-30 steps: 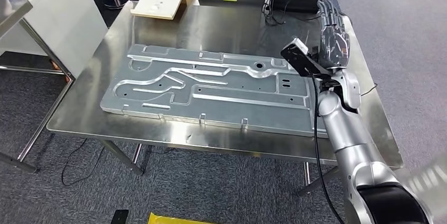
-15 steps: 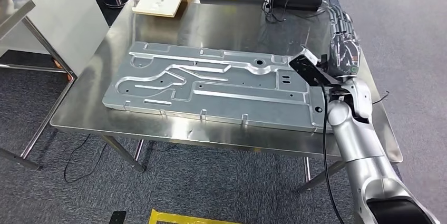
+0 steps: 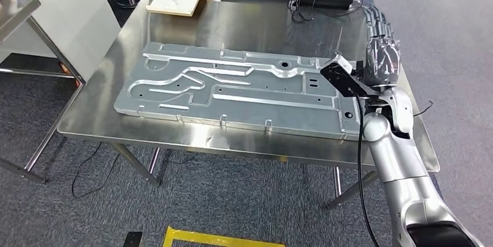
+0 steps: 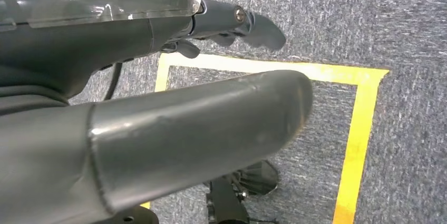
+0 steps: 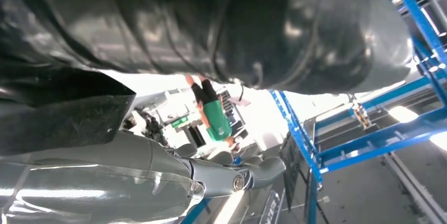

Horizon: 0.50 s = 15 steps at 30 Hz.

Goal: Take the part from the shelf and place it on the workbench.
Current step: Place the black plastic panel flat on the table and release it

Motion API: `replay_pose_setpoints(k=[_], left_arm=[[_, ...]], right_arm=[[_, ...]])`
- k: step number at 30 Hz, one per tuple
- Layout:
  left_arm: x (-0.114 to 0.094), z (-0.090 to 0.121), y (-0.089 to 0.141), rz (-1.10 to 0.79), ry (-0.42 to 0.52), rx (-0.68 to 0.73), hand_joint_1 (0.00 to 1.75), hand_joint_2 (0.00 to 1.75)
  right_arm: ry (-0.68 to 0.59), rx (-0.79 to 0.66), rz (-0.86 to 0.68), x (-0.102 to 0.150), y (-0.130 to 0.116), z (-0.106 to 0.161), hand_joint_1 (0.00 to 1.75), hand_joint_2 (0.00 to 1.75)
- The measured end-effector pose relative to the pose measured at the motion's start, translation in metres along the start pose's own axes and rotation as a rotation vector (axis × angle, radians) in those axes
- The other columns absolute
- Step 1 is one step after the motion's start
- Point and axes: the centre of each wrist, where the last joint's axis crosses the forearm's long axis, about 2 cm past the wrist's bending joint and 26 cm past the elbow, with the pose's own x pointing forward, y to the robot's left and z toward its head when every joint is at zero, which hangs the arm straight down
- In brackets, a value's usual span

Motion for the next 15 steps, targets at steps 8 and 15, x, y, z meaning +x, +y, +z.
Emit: replay_pose_setpoints(k=[8, 15], left_arm=[[-0.003, 0.001, 0.002, -0.005, 0.010, 0.009, 0.00, 0.00], [-0.005, 0.003, 0.001, -0.001, 0.022, 0.011, 0.00, 0.00]], right_arm=[[-0.017, 0.002, 0.015, 0.002, 0.001, 0.001, 0.00, 0.00], [-0.043, -0.004, -0.009, 0.010, -0.001, -0.001, 0.00, 0.00]])
